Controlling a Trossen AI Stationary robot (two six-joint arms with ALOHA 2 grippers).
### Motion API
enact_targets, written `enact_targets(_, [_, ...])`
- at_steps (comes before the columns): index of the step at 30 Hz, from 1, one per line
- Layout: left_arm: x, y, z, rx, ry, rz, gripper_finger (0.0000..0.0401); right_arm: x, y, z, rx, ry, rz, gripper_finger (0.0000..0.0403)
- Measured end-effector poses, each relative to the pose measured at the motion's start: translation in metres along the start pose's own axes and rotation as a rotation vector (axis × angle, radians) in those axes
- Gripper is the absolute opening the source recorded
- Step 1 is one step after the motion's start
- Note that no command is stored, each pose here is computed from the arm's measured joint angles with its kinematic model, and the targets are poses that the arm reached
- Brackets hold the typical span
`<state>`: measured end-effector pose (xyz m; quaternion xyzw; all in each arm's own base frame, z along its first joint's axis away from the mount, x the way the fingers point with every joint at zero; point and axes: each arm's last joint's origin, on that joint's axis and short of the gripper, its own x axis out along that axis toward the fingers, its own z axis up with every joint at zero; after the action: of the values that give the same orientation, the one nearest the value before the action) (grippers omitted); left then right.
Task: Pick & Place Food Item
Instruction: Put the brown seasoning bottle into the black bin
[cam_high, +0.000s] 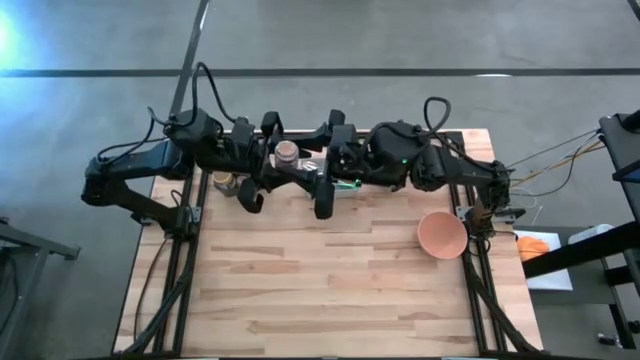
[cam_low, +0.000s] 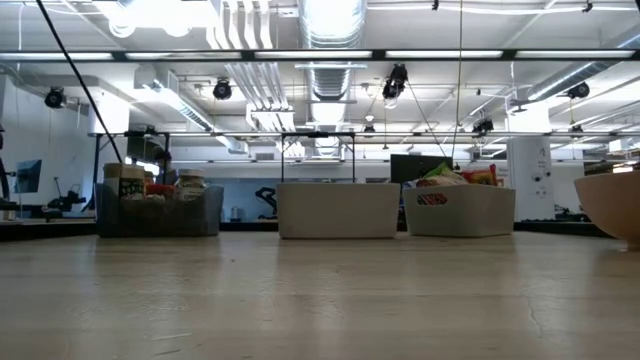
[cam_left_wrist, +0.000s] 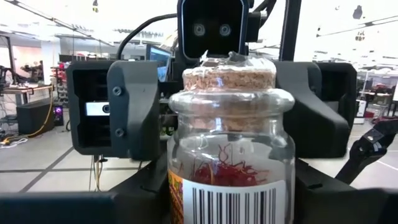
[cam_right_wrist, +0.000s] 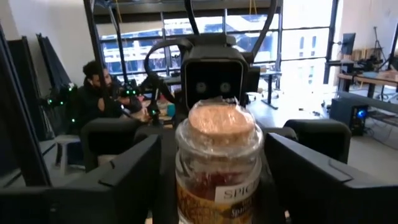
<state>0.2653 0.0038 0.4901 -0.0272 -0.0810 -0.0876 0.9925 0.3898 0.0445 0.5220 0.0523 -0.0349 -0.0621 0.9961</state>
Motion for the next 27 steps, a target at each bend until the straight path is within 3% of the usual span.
enact_targets(4, [-0.0006, 0.0001, -0.0005, -0.005, 0.009, 0.003, 0.0172, -0.0030, -0.0012, -0.0001, 0.002, 0.031, -0.005, 0.0298])
enact_targets(12, [-0.0009, 0.0001, -0.0003, -0.008, 0.008, 0.006, 0.0172, -0.0052, -0.0016, -0.0003, 0.028, 0.054, -0.007, 0.0293])
enact_targets(27, [-0.0009, -0.0008, 0.0002, 0.022, 0.004, 0.002, 0.0172, -0.0056, -0.0015, 0.0000, 0.052, 0.052, -0.008, 0.0203])
